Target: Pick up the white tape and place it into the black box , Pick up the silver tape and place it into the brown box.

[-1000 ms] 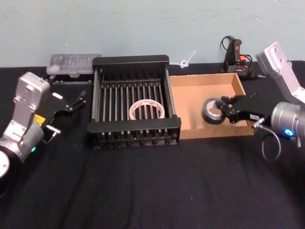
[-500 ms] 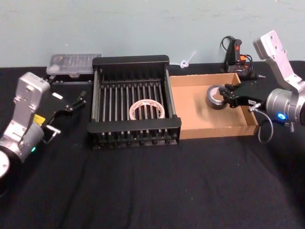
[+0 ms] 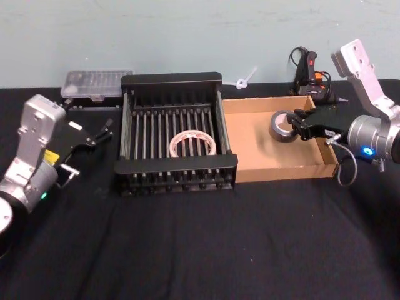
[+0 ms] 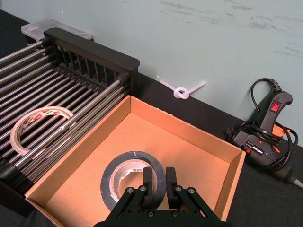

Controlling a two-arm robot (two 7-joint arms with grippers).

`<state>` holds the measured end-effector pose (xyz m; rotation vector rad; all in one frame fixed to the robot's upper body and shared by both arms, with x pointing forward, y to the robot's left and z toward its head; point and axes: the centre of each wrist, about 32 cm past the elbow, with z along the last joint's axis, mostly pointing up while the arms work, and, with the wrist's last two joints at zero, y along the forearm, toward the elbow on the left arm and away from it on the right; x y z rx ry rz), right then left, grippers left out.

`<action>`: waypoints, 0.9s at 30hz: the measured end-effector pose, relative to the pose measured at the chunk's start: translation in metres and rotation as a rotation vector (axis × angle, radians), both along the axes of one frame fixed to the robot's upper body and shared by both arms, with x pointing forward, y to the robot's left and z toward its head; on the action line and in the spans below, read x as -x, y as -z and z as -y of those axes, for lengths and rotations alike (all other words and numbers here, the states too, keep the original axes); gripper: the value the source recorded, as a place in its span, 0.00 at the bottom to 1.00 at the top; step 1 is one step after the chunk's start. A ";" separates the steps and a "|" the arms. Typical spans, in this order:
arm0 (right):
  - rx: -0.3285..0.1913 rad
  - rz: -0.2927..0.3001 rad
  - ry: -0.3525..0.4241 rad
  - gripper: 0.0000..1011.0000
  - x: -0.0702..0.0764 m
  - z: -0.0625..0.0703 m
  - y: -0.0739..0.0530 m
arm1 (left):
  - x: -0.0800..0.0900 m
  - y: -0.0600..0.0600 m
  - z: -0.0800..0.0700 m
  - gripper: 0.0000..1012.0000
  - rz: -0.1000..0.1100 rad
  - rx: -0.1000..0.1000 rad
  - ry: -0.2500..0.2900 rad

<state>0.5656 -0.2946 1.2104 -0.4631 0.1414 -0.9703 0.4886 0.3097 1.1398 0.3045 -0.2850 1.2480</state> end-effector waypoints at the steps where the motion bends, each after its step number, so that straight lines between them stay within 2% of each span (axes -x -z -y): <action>1: 0.000 0.000 0.000 0.17 0.000 0.000 0.000 | 0.000 0.000 0.000 0.99 0.000 0.000 0.000; 13: 0.000 0.000 0.000 0.18 0.001 0.000 0.000 | 0.000 0.000 0.000 0.99 0.000 0.000 0.000; 21: 0.000 -0.001 0.000 0.42 0.001 0.000 0.000 | 0.000 0.000 0.000 0.99 0.000 0.000 0.000; 22: 0.000 -0.001 0.000 0.48 0.001 0.000 0.000 | 0.000 0.000 0.000 0.99 0.000 0.000 0.000; 25: 0.000 -0.001 0.000 0.53 0.001 0.000 0.000 | 0.000 0.000 0.000 0.99 0.000 0.000 0.000; 27: 0.000 -0.001 -0.001 0.62 0.001 0.000 0.000 | 0.000 0.000 0.000 0.99 0.000 0.000 0.000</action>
